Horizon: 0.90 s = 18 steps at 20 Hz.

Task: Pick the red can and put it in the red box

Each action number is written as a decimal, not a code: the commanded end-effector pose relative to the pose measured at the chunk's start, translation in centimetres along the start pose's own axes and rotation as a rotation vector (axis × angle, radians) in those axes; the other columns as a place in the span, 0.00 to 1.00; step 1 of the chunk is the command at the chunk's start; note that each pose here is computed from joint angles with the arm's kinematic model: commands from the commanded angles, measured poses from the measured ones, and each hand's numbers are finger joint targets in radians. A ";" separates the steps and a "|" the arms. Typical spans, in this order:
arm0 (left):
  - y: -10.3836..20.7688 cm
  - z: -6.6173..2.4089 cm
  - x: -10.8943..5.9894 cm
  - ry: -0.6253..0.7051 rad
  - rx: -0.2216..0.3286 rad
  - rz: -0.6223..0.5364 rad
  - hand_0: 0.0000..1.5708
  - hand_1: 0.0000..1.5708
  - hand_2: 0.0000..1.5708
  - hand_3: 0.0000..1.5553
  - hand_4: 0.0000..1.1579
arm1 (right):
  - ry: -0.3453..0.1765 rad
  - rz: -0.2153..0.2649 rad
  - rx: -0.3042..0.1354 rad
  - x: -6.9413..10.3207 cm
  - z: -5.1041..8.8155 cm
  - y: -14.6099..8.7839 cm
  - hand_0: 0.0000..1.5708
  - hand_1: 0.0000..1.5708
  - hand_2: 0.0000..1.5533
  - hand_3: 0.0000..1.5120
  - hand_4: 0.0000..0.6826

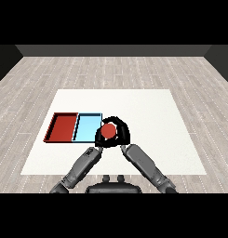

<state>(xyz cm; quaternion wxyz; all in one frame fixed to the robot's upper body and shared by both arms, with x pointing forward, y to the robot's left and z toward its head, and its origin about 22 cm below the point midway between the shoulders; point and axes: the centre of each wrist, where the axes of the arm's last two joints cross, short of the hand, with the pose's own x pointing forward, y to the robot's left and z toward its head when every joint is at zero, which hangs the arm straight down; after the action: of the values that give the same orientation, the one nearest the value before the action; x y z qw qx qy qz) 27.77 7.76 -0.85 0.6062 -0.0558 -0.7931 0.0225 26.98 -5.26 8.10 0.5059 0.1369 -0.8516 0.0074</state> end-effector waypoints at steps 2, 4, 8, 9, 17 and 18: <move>-0.6 -0.55 0.9 -0.065 0.000 0.039 1.00 1.00 1.00 0.97 0.99 | 0.057 0.059 0.010 -0.5 0.1 -0.5 0.00 0.00 0.00 0.00 0.00; 0.2 -1.27 0.7 -0.071 0.000 0.027 1.00 1.00 1.00 0.97 0.99 | 0.066 0.075 0.004 -0.5 0.6 -0.4 0.00 0.00 0.00 0.00 0.00; -0.3 0.37 0.1 -0.065 0.037 -0.026 1.00 1.00 1.00 0.97 0.98 | 0.087 0.038 0.001 -1.4 0.2 -1.7 0.00 0.00 0.00 0.00 0.00; -1.7 0.39 1.2 -0.059 0.037 -0.020 1.00 1.00 1.00 0.96 0.98 | 0.087 0.043 -0.002 -2.0 -1.0 -1.8 0.00 0.00 0.00 0.00 0.00; -0.8 0.33 0.4 -0.067 0.037 -0.027 1.00 1.00 1.00 0.95 0.98 | 0.072 0.032 -0.017 -0.2 -0.7 0.1 0.00 0.00 0.00 0.00 0.00; -1.4 -0.74 1.3 -0.063 0.054 -0.022 1.00 1.00 1.00 0.95 0.98 | 0.063 0.039 -0.015 0.7 1.5 -3.4 0.00 0.00 0.00 0.00 0.00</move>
<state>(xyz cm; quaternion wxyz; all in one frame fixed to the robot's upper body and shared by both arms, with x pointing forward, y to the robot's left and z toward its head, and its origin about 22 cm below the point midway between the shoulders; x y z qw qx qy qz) 27.88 7.35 -0.83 0.5916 -0.0255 -0.8053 0.0287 27.40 -6.56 7.89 0.5345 0.1145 -0.8372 0.0174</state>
